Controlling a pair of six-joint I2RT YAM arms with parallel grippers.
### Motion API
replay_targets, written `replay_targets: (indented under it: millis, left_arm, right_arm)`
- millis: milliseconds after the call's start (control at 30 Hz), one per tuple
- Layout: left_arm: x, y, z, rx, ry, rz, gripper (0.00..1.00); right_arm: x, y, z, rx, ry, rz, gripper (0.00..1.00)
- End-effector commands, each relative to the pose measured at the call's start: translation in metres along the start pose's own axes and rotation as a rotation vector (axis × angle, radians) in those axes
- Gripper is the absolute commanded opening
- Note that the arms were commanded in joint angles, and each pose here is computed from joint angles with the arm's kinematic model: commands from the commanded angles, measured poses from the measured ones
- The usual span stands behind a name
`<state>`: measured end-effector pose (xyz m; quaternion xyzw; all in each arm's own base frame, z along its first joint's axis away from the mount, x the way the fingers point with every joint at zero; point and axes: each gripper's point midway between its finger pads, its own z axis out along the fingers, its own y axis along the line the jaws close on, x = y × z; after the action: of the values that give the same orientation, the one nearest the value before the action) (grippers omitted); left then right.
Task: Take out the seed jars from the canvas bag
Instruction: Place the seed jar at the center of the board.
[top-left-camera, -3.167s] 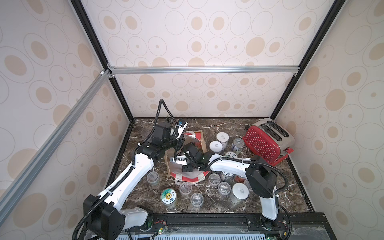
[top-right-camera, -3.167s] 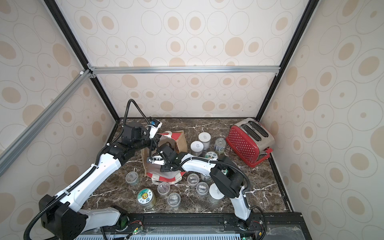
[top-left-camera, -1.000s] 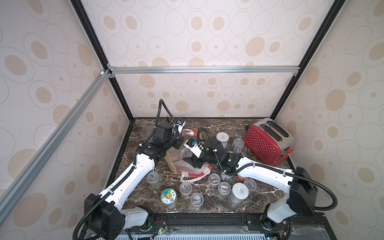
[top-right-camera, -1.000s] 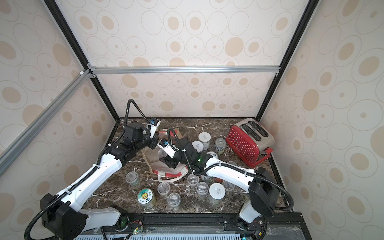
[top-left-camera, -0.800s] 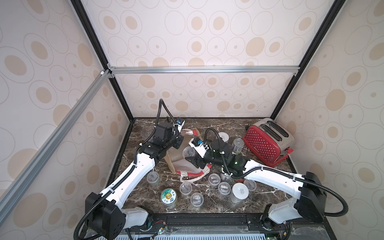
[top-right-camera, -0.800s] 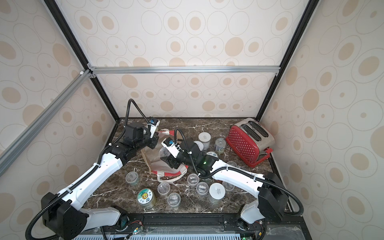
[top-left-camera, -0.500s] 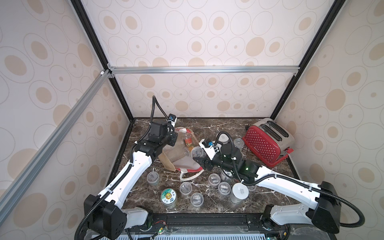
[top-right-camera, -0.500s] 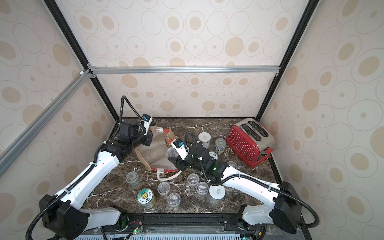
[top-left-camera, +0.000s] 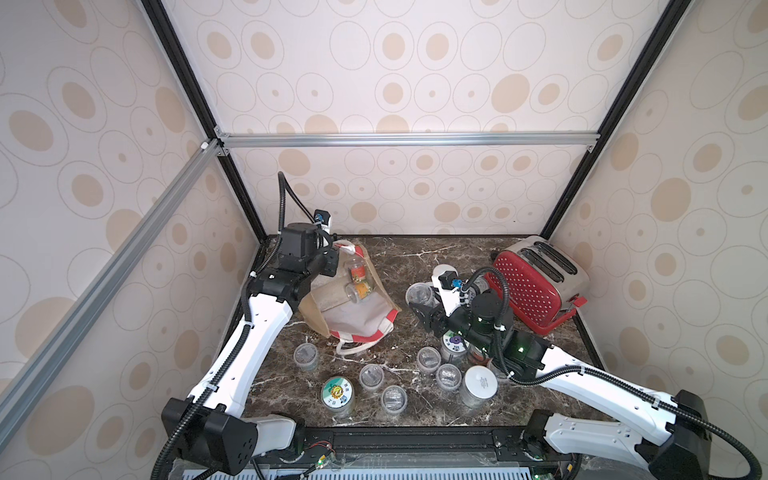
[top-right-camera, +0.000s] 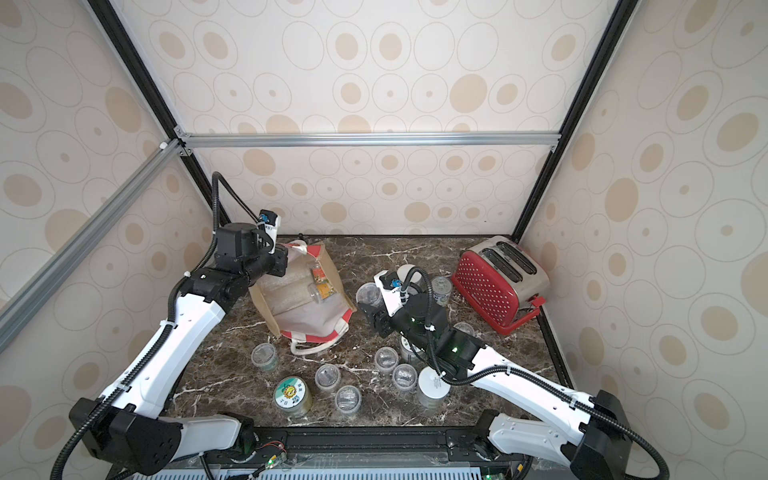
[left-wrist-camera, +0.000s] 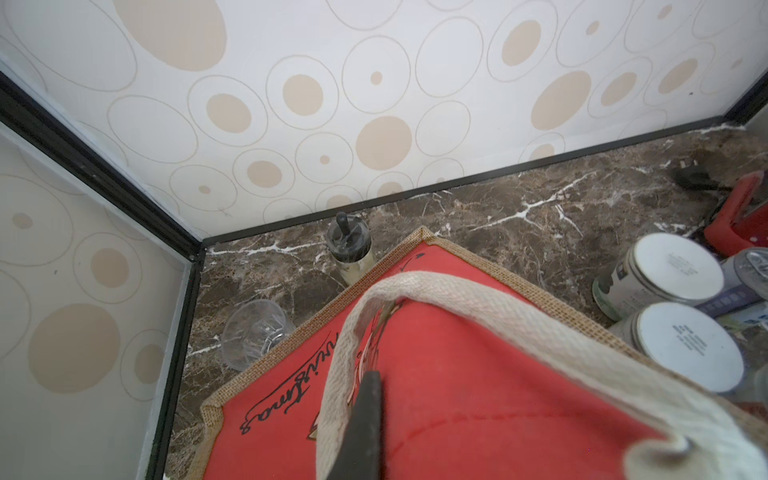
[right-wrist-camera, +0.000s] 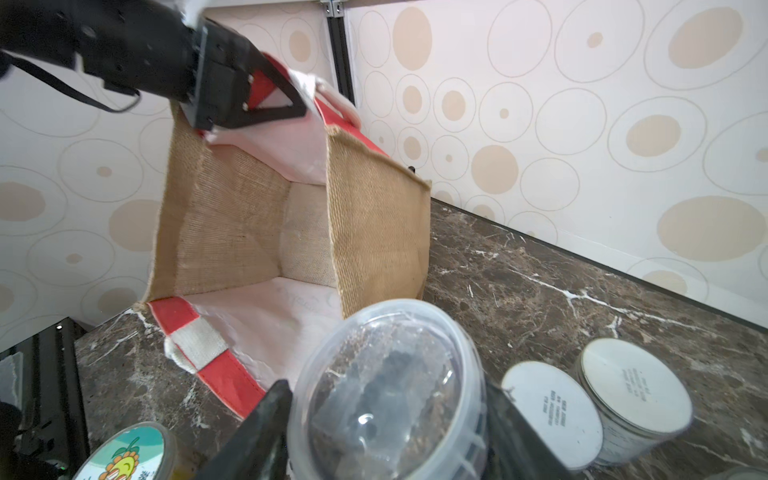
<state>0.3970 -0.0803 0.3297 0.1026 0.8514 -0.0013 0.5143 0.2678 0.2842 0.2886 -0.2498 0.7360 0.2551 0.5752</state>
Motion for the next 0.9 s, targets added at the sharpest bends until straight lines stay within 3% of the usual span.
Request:
replay_targets:
  millis: [0, 433, 867]
  left_arm:
    - [-0.043, 0.011, -0.022, -0.020, -0.108, -0.049, 0.00]
    - [-0.053, 0.064, -0.070, -0.231, -0.126, -0.180, 0.00]
    - [-0.062, 0.079, -0.089, -0.254, -0.121, -0.229, 0.00]
  right_arm:
    - [0.015, -0.016, 0.015, 0.063, 0.002, 0.056, 0.50]
    - [0.088, -0.014, 0.098, 0.072, 0.122, 0.127, 0.50]
    - [0.128, 0.019, 0.172, -0.049, 0.172, 0.171, 0.50]
